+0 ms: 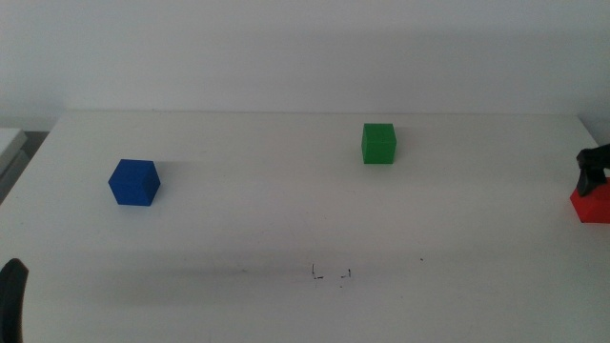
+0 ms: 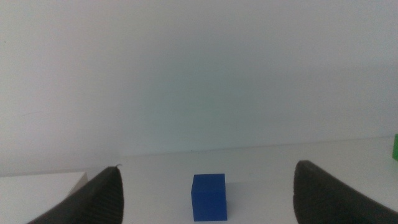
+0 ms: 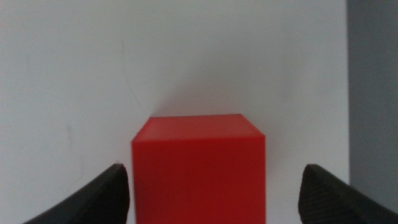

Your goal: Stack red cubes first, then green, then blue cubes in a specific spot.

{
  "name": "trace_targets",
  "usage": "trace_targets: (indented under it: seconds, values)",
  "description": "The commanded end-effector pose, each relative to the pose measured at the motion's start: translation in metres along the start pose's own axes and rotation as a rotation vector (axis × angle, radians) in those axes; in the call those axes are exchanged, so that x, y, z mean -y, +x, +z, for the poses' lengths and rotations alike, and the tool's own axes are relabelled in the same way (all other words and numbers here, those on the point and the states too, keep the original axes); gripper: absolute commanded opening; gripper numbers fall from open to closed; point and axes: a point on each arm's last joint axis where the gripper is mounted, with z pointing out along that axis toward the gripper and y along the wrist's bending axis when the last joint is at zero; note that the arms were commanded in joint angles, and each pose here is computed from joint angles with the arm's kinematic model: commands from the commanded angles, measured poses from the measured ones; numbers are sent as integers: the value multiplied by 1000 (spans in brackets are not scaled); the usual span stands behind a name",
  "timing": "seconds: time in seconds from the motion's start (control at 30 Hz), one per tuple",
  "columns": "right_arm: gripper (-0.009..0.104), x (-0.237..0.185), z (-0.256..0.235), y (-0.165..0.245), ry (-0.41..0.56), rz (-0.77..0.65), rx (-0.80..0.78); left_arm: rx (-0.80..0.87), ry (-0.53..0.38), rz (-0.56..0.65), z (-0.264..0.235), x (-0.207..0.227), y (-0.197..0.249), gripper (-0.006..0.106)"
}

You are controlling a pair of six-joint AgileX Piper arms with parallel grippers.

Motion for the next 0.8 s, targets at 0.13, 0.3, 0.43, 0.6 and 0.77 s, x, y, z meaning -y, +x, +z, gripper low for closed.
trace_targets:
  seconds: [0.13, 0.3, 0.43, 0.6, 0.77]
  values:
    - [72, 4, 15, -3, 12, -9, 10, 13, 4, -7, 0, 0, -1, 92]
    - [2, -1, 5, -6, -15, 11, 45, 13, 4, -7, 0, 0, -1, 92]
    - [8, -31, -34, -9, -19, 32, 86, 13, 4, -7, 0, 0, -1, 92]
    - [15, -113, -93, 2, -54, 78, 121, 13, 4, -7, 0, 0, -1, 92]
    - [15, -219, -112, 29, -61, 46, 157, 13, 4, -7, 0, 0, -1, 92]
